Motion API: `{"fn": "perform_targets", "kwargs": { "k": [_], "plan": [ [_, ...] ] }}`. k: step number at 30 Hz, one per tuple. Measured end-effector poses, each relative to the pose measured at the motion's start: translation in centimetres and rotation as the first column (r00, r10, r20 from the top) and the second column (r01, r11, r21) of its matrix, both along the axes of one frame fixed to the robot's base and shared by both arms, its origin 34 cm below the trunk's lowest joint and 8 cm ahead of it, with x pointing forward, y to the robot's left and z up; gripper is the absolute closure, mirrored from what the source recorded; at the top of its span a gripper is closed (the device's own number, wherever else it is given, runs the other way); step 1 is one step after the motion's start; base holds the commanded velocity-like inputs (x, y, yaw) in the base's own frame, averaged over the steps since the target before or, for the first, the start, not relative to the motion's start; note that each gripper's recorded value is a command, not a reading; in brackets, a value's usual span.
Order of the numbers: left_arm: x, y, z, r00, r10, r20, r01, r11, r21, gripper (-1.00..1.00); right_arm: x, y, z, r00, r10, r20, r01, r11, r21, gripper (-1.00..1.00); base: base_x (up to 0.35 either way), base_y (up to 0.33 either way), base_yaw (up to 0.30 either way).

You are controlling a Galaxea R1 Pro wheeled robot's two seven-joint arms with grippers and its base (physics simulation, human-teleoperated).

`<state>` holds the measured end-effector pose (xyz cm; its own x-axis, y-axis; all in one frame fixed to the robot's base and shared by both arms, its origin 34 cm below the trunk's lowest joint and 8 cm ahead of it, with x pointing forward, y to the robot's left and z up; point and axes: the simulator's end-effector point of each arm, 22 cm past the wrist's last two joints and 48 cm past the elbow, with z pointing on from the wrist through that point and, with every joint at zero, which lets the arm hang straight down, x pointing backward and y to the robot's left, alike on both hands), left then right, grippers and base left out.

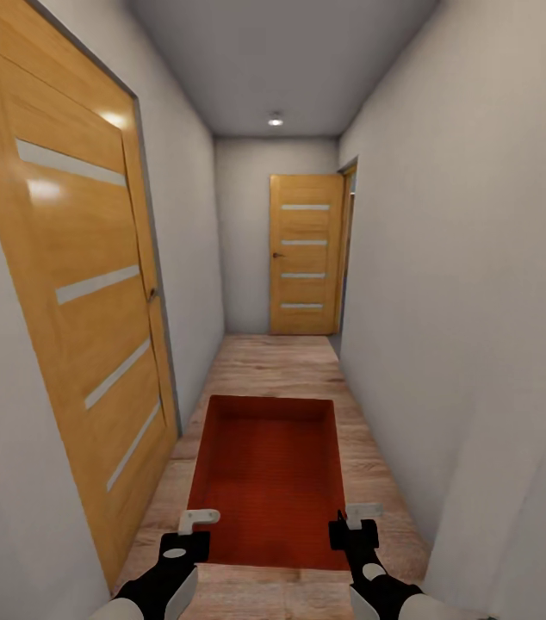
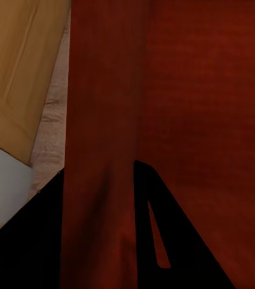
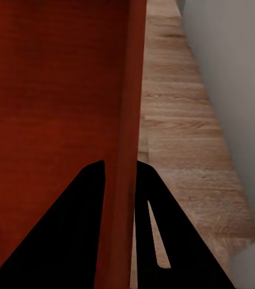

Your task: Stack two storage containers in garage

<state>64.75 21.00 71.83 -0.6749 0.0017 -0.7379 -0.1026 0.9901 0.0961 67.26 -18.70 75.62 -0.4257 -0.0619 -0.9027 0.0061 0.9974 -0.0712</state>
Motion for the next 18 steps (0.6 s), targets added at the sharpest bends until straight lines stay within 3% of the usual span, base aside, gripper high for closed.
{"fn": "perform_targets", "kwargs": {
  "k": [18],
  "plan": [
    [0.04,-0.01,0.04,1.0,0.0,0.002,0.0,1.0,0.0,1.0,0.02,-0.01,0.04,1.0,0.0,0.002,0.0,1.0,0.0,1.0,0.323,0.0,0.0]
  ]
}}
